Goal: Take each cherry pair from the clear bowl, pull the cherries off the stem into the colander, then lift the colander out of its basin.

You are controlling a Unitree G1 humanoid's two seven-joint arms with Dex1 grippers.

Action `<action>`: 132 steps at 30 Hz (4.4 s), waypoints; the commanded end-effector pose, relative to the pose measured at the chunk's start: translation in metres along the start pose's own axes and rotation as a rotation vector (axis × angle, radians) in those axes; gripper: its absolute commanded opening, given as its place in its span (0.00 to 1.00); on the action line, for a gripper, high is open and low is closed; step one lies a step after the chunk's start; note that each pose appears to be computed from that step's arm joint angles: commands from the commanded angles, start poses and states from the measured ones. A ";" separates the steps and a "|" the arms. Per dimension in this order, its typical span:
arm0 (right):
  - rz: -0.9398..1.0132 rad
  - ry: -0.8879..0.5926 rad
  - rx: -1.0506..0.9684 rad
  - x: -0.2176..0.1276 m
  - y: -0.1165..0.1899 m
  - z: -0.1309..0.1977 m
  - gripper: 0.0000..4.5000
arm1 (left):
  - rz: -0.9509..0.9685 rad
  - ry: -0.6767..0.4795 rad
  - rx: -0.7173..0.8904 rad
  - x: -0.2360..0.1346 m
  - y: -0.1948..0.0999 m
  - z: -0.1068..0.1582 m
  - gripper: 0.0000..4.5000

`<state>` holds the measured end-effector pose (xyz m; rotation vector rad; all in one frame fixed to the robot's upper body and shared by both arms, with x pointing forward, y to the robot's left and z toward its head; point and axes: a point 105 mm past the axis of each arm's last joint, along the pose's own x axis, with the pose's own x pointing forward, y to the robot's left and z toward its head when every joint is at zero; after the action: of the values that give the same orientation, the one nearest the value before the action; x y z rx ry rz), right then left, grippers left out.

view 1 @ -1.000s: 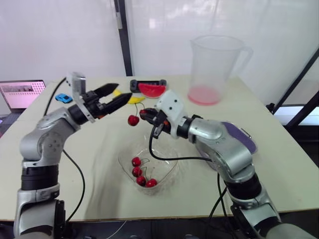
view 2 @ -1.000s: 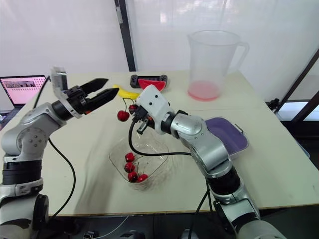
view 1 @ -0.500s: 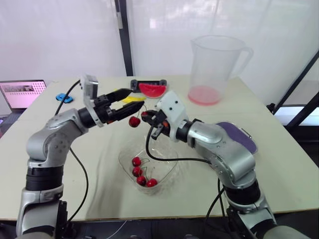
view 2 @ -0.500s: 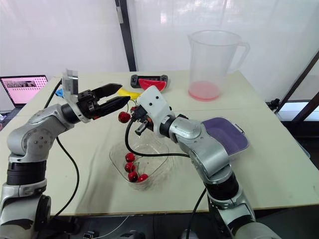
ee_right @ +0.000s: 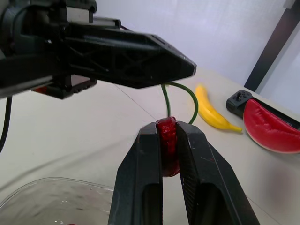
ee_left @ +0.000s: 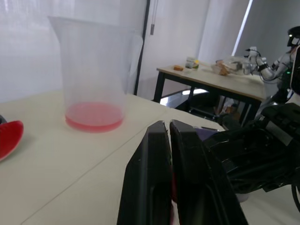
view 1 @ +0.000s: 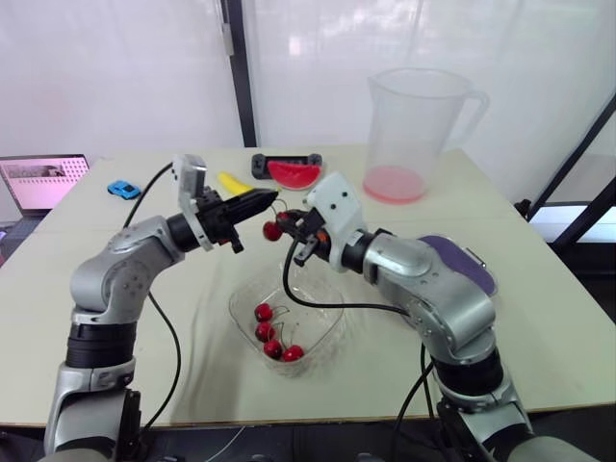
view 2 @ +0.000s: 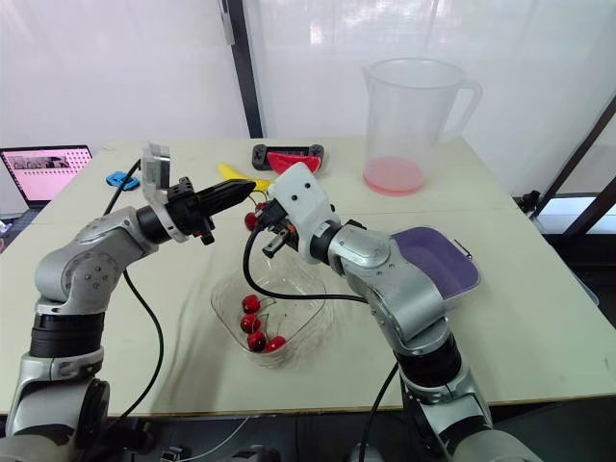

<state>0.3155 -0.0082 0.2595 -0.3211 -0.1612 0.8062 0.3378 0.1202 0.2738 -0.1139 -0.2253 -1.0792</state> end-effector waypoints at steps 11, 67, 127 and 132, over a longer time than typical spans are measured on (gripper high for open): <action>0.016 -0.079 -0.029 -0.005 0.004 0.019 0.06 | -0.028 -0.120 0.021 0.005 -0.005 0.028 0.40; 0.439 -0.146 0.479 -0.071 -0.028 0.029 0.63 | -0.282 -0.038 -0.090 0.000 -0.043 0.011 0.00; 0.497 0.073 0.357 -0.096 -0.020 -0.008 0.14 | -0.304 -0.030 -0.082 0.000 -0.047 0.013 0.00; 0.374 0.197 0.239 -0.130 -0.057 -0.003 0.14 | -0.288 -0.006 -0.065 -0.008 -0.044 0.014 0.00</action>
<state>0.2702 -0.1353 0.2607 -0.1635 0.2354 1.1463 0.2986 0.1048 0.2745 -0.1784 -0.1592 -1.3748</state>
